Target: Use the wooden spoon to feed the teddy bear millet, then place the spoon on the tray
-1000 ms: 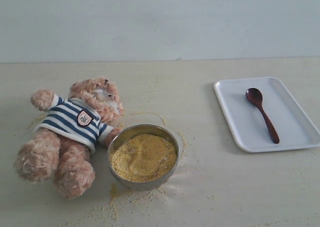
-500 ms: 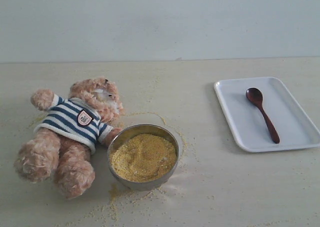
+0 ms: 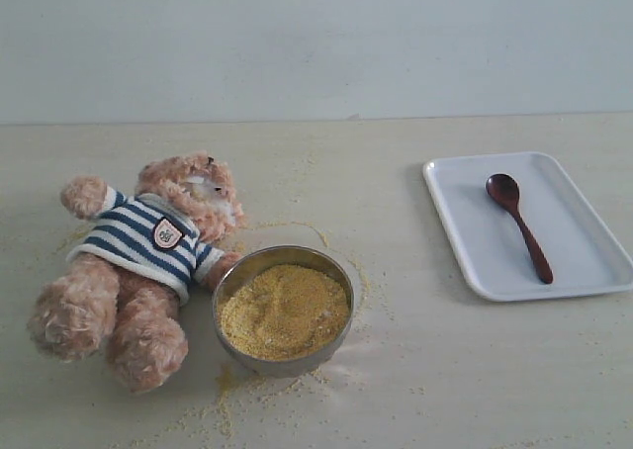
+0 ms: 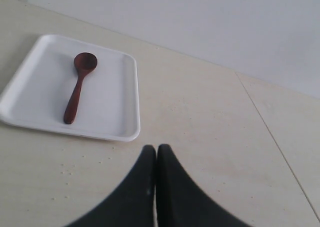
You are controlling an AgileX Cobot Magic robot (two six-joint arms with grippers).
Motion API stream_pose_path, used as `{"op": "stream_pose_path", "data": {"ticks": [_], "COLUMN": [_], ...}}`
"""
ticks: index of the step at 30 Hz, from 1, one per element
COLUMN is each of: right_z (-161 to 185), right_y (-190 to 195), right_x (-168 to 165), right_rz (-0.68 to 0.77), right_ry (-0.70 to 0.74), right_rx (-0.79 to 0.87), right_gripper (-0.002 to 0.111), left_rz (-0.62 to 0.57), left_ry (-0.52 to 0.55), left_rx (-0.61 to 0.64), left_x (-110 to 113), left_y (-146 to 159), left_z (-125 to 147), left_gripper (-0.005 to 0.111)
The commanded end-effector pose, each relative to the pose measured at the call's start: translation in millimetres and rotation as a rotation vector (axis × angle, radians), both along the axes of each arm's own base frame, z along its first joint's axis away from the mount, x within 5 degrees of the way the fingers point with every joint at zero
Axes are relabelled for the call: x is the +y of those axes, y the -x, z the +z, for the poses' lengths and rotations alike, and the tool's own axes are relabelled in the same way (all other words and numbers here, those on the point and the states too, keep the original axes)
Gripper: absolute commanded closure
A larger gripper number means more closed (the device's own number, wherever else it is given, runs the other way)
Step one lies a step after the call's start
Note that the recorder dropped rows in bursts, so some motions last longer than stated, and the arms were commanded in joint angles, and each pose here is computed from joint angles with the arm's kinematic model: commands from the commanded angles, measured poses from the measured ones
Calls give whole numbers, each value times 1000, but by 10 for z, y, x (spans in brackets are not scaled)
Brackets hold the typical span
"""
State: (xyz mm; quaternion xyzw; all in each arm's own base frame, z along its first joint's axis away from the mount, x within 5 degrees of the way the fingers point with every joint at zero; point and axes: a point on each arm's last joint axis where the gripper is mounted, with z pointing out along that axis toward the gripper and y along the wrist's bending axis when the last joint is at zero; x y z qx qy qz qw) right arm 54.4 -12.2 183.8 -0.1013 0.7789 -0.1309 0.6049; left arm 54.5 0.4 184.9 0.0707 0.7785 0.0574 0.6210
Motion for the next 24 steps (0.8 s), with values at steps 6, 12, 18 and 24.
{"op": "stream_pose_path", "data": {"ticks": [6,12,18,24], "right_z": [0,27,62,-17], "right_y": [4,-1,-2,17], "right_x": [11,139,40,28], "right_rz": [1,-40,-164,-172], "right_ry": [-45,-636,-528,-381], "right_rx": [-1,-47,-126,-26], "right_gripper": [109,109,109,109], "left_rz": [-4,-4,-4,-4], "left_ry": [-11,-11,-11,-11], "left_rx": [-18,-18,-18,-18], "left_x": [-1,-1,-1,-1], "left_y": [-1,-1,-1,-1], "left_z": [17,17,17,17], "left_gripper": [102,102,102,102]}}
